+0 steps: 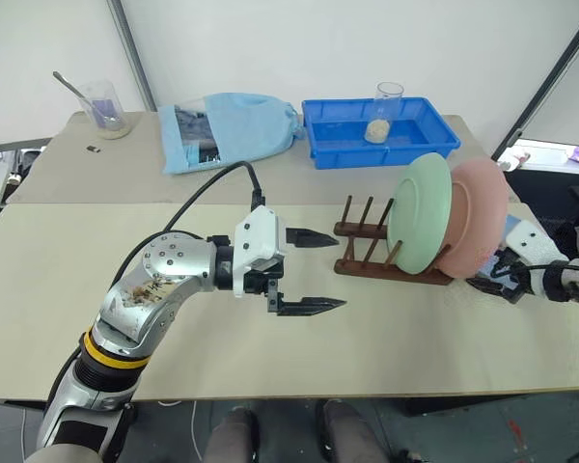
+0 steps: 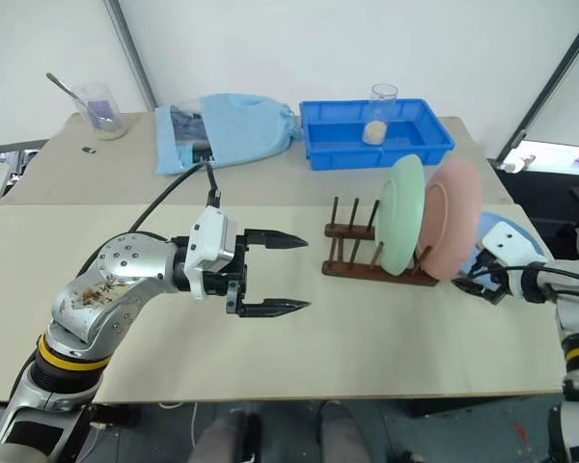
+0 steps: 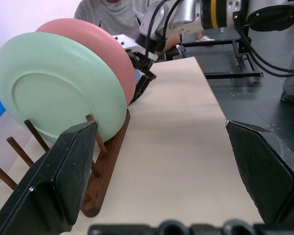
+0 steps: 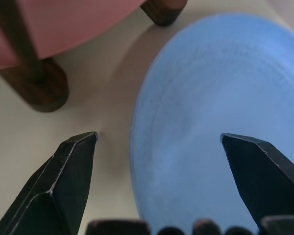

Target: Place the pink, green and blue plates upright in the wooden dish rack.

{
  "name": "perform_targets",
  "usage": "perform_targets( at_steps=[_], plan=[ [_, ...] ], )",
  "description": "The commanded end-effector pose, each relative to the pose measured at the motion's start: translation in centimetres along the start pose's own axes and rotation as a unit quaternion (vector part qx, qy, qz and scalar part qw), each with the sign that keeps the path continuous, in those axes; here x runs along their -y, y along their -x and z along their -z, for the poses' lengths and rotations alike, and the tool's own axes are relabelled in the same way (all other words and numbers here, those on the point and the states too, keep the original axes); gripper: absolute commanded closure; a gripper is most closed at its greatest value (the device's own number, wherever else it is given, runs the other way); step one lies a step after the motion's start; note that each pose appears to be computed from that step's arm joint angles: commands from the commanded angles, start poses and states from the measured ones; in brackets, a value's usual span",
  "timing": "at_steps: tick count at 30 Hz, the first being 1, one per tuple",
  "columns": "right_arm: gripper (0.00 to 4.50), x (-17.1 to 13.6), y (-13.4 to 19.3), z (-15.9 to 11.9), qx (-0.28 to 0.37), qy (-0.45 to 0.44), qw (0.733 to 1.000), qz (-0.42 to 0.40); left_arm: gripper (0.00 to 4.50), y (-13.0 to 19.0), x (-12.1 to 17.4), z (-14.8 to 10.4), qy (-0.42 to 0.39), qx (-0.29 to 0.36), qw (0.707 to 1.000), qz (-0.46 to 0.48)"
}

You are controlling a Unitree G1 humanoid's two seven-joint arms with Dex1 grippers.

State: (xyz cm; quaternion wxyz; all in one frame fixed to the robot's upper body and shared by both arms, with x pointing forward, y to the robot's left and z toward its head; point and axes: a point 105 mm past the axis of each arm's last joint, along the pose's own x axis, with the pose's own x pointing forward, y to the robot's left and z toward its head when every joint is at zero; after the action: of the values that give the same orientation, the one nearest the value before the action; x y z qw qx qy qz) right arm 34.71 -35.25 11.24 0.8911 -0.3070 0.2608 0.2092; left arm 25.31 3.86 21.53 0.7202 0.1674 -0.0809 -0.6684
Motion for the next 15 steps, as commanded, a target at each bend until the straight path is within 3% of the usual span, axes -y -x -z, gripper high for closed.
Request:
perform_targets(
  at_steps=[1,11,15],
  plan=[
    [1.25,1.1,0.4,0.3,-0.010,-0.010,1.000,0.021,0.00,0.0,0.1,-1.1,-0.024,0.009,1.000,-0.002],
    [4.49,0.9,0.0,1.4,-0.030,-0.028,0.999,0.033,0.00,0.1,-0.3,-1.0,-0.028,0.006,1.000,-0.009],
    [4.49,1.6,0.9,1.2,-0.019,-0.031,0.998,0.060,0.00,0.5,-0.6,-0.9,-0.015,0.007,1.000,-0.023]
  ],
)
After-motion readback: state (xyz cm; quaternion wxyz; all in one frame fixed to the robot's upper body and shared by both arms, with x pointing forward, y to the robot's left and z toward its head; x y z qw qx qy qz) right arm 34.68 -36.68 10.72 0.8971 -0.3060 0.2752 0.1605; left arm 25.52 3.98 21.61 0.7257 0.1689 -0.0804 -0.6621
